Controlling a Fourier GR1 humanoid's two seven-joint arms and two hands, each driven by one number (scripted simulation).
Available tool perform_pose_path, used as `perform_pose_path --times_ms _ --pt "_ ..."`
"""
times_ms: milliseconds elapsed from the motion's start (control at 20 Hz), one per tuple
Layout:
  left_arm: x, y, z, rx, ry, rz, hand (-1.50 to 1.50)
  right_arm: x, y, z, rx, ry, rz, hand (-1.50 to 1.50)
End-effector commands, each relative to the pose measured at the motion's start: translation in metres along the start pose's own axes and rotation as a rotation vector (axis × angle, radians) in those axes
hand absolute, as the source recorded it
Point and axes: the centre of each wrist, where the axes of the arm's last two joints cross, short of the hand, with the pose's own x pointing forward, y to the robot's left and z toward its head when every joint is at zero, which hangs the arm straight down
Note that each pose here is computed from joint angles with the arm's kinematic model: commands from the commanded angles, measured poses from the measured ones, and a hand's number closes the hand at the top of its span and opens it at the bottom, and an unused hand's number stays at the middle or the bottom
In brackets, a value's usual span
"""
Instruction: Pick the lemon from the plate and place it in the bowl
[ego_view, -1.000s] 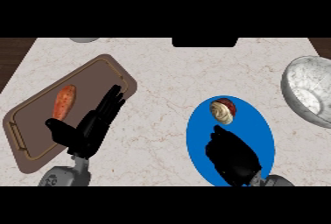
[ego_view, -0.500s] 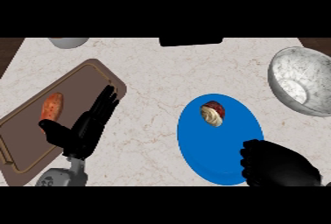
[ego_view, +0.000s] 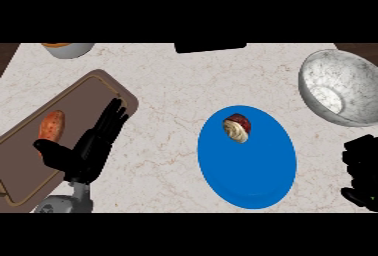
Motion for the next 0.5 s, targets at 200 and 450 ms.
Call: perform_pose_path --times_ms 200,450 --pt "0.001 -0.005 0.001 -0.033 -0.002 0.006 0.00 -0.035 -0.071 0.102 -0.190 0.018 -0.073 1.50" --pt "0.010 -0.010 -0.008 -0.053 -0.018 -0.012 0.00 -0.038 -0.102 0.152 -0.276 0.051 -0.104 1.50"
